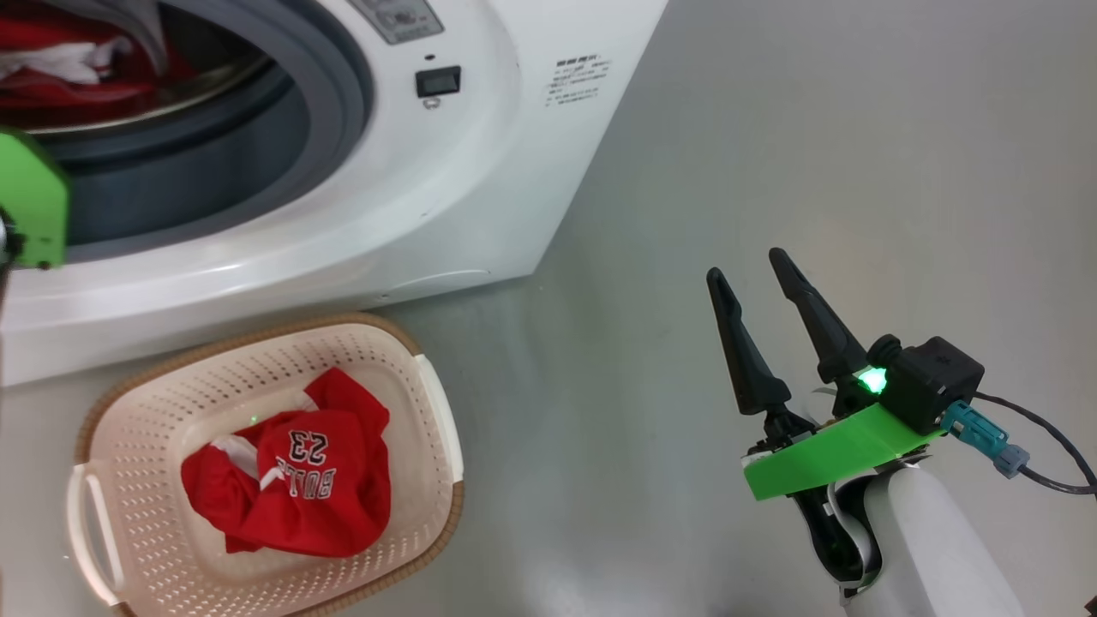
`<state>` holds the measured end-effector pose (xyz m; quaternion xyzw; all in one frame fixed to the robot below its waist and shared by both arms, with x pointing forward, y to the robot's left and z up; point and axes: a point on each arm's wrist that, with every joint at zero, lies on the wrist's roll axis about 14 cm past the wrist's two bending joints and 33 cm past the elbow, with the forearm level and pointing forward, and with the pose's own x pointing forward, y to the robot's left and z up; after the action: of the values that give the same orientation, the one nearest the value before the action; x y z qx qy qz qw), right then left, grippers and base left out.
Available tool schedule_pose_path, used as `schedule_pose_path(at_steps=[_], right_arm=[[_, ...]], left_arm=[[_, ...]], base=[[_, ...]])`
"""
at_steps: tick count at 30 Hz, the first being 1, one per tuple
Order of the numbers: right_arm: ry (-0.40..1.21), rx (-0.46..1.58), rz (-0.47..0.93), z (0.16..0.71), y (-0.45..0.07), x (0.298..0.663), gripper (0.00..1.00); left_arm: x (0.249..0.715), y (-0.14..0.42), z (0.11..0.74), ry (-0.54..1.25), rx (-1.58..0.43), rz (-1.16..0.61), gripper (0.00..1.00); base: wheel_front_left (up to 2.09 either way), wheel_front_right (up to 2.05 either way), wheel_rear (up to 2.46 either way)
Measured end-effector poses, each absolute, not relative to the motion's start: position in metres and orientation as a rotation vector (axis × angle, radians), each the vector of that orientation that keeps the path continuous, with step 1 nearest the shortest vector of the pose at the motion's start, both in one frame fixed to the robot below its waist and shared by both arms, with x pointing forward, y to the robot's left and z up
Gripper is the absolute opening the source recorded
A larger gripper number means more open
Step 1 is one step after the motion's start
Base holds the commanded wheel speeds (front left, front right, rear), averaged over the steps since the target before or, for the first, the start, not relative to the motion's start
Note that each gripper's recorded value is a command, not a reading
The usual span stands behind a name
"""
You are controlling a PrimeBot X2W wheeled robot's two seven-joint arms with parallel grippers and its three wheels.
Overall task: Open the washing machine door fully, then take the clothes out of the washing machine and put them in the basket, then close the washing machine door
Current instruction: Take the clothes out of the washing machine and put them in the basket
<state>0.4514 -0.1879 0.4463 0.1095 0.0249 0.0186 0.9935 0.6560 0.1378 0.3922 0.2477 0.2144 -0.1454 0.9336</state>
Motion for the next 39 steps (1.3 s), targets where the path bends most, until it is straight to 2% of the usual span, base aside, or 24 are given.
schedule_pose_path(at_steps=[19,39], right_arm=[[0.012,0.219,0.074,0.467,-0.172,0.434,1.0],[-0.006,0.195,0.134,0.478,-0.16,0.423,1.0]], left_arm=[[0.599,0.101,0.47,0.138,0.046,-0.304,0.0],[0.511,0.142,0.533,-0.144,-0.175,-0.208,0.0]], base=[[0.0,0.0,0.0],[0.0,0.0,0.0]])
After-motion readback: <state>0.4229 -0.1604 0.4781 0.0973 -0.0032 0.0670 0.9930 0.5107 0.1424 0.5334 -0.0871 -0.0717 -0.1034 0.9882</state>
